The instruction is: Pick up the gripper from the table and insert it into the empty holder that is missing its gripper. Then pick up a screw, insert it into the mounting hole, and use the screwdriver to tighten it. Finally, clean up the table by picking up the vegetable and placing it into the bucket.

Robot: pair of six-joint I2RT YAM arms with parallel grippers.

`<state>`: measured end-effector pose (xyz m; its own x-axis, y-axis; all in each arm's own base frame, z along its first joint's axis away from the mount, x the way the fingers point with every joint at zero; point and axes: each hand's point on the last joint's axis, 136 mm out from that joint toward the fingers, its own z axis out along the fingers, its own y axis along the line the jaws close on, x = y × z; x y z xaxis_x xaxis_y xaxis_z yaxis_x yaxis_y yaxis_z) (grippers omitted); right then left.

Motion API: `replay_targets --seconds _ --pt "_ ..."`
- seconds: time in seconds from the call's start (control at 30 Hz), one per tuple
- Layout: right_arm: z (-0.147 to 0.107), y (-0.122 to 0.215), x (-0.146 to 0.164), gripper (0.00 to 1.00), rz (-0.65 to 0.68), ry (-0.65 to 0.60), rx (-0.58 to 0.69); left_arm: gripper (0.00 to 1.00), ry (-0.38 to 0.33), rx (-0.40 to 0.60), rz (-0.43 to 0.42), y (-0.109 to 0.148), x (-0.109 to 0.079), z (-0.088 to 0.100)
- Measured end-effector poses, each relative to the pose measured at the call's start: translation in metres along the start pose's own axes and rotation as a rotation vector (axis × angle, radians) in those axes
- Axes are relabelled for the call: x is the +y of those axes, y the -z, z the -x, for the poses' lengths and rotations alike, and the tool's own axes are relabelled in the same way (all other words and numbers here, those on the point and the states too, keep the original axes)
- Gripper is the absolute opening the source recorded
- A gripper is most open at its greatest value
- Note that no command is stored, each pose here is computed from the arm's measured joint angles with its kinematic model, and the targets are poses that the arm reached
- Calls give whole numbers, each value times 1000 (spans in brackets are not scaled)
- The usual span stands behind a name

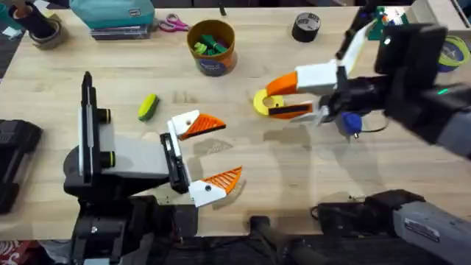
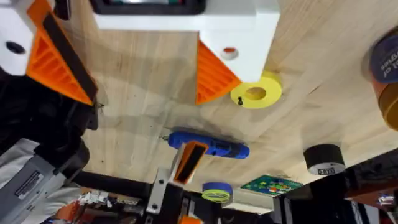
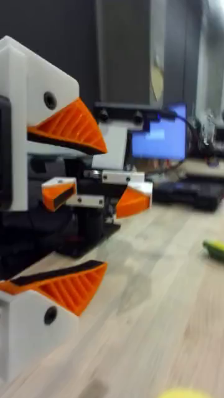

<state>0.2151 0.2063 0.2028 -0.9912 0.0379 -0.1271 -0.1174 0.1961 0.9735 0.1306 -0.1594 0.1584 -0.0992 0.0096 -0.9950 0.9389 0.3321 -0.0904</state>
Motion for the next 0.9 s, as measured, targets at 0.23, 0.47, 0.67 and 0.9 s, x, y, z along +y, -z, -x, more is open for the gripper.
replay_targets --seconds 0.23,0.47,0.67,0.9 --pt "1 28 12 997 -273 67 -21 985 0 0 0 0 0 0" --pt "2 72 44 997 -600 301 -45 985 0 0 -1 0 0 0" --pt "-10 110 44 998 -829 392 -95 985 0 0 -1 0 0 0" --pt "-29 140 48 998 -970 498 -204 985 0 0 -1 0 0 0"
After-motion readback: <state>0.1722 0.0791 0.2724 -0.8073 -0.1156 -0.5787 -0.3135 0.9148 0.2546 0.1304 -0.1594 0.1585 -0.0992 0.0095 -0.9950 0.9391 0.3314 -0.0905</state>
